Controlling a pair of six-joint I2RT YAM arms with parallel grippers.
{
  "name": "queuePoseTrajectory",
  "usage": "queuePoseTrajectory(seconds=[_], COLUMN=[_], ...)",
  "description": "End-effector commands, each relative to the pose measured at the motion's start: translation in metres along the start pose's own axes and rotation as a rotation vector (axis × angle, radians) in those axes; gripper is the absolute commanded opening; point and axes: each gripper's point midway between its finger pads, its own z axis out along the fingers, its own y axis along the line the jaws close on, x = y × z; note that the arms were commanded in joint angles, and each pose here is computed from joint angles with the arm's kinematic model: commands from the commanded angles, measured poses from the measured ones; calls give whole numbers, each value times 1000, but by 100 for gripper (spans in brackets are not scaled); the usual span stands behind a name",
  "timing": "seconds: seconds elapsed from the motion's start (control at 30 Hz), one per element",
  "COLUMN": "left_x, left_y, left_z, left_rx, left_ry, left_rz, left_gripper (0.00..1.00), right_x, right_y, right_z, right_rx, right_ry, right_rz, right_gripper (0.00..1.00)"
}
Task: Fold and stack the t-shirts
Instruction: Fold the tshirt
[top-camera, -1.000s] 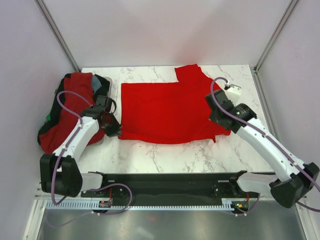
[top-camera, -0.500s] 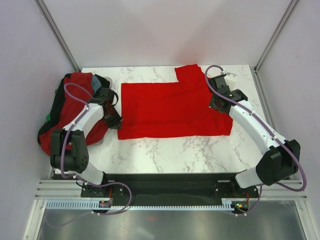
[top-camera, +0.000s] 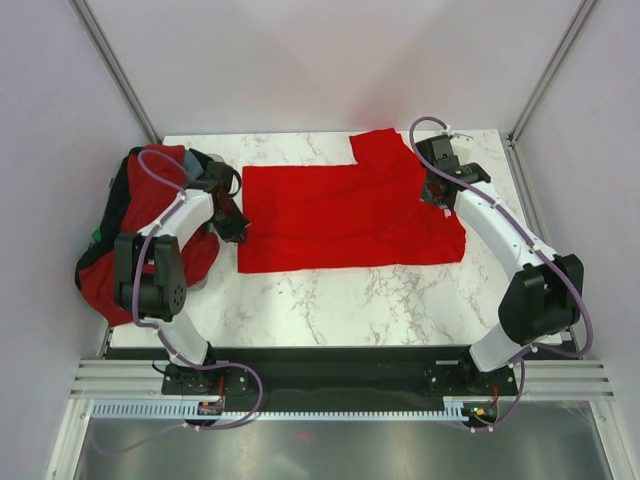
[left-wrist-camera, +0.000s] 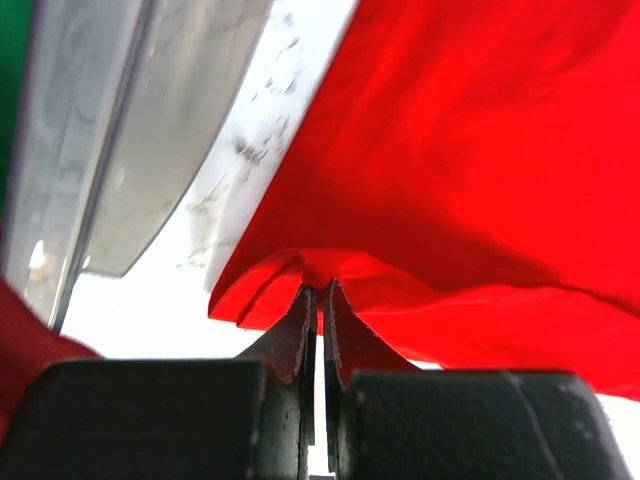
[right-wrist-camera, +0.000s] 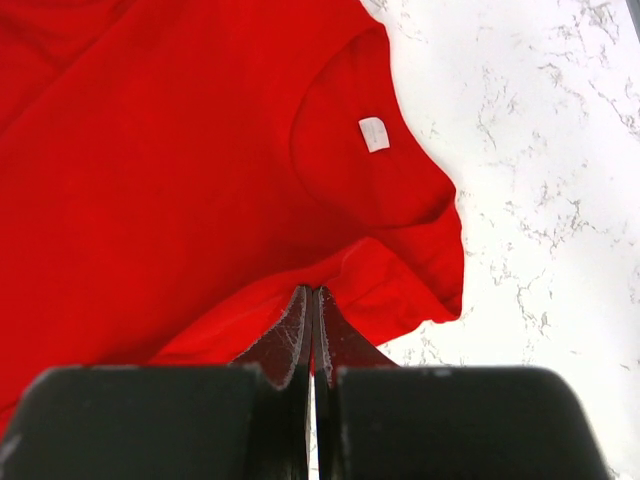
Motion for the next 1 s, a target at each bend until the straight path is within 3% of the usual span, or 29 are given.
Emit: queuePoseTrajectory(seconds=[0.0,0.33,0.43,0.47,0.5,0.53,0.57,0.63,0.77,0.87,0.93,0.97], left_x=[-29,-44,-50,-50,-55,-57,-57,-55,-35,-10,-1,14], left_y=[-11,-13,-17,-21,-26,-27,-35,-36,-21,-5,-1,9], left_z=[-5,16,19,18,12,9,0,-22,-49,-57,-56,-52], left_rx=[21,-21,-12,0,11,10,48,72,86,88,103,98], left_ry=[-72,-58,-48,-38,-38,-38,-28,-49,-73,-64,-69,-50], left_rz=[47,72,80,85,91,105,109,110,101,77,61,53], left_gripper=[2,2,6,18,38,53,71,79,81,79,78,78], right_x=[-17,-24,-23,-25,-41,-35,-42,-55,-36,39,54,86], right_y=[-1,-4,4,7,15,19,14,3,-35,-69,-72,-76], right_z=[7,45,74,81,81,87,88,73,51,48,39,41], right_rx=[14,42,17,-9,-49,-63,-52,-39,-65,-54,-98,-107], right_ry=[-30,-5,45,64,48,85,87,77,108,233,230,297], right_rz=[20,47,43,41,25,7,11,51,191,258,297,313], right_gripper=[0,0,0,6,19,71,88,98,95,89,84,83])
